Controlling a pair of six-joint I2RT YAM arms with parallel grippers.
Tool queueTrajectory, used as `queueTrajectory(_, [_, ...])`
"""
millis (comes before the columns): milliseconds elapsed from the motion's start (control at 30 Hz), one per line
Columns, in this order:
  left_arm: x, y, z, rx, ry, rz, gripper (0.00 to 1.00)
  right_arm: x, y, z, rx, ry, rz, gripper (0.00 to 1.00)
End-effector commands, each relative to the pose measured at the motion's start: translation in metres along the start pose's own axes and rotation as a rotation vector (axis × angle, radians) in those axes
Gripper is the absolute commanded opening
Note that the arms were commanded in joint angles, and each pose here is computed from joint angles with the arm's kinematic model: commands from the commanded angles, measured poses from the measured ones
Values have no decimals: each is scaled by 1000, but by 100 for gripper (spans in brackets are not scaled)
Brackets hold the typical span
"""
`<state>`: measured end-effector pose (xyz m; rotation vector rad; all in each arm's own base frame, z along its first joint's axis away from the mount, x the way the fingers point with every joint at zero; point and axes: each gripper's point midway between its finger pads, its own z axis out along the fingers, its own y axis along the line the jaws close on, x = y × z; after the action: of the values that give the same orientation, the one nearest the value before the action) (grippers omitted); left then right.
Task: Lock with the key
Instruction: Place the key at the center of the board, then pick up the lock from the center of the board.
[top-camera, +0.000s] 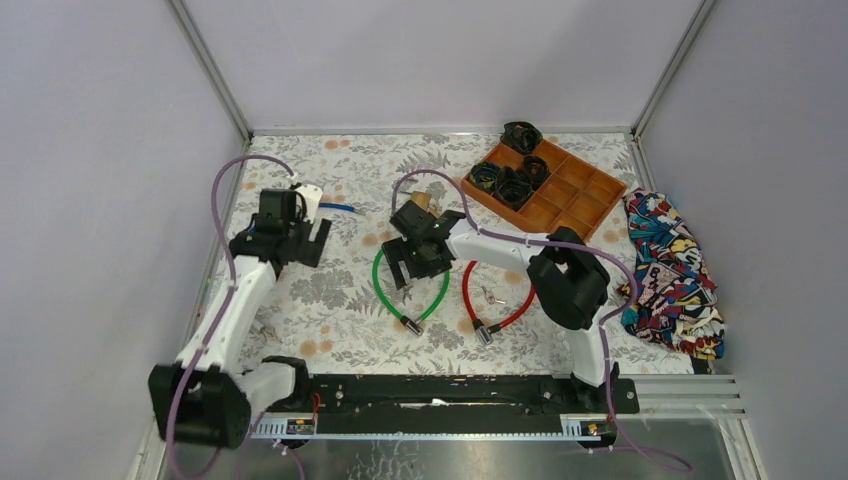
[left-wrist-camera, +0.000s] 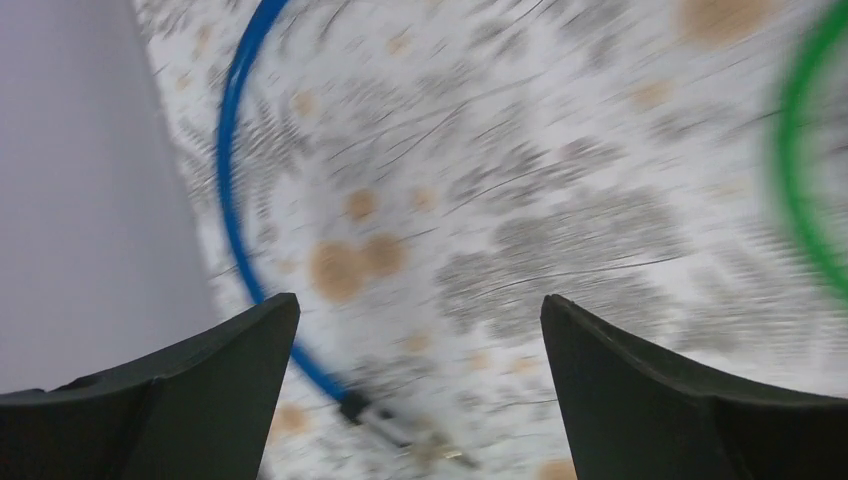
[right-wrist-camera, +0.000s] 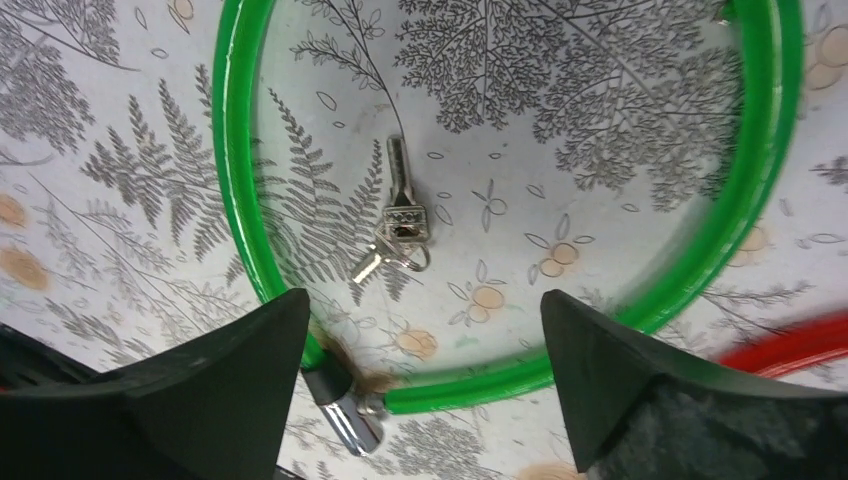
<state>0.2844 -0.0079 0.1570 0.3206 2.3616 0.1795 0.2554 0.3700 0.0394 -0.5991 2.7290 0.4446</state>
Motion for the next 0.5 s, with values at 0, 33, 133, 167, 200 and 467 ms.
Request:
queueTrajectory(0, [46, 77, 25, -106, 290, 398, 98, -22, 0, -46, 54, -69, -53, 96])
queueTrajectory(33, [57, 90, 30, -96, 348, 378, 98, -24, -1, -52, 62, -79, -60, 97])
queueTrajectory(133, [77, 125, 45, -34, 475, 209, 98, -27, 1, -69, 58, -104, -79, 97])
queueTrajectory(167, [83, 138, 51, -22, 513, 134, 98, -25, 3, -74, 55, -108, -86, 96])
queueTrajectory(200, [90, 151, 57, -15, 550, 41, 98, -25, 3, -77, 58, -112, -91, 96])
queueTrajectory(467, [132, 167, 94, 136, 574, -389, 88, -19, -3, -95, 111, -124, -112, 95])
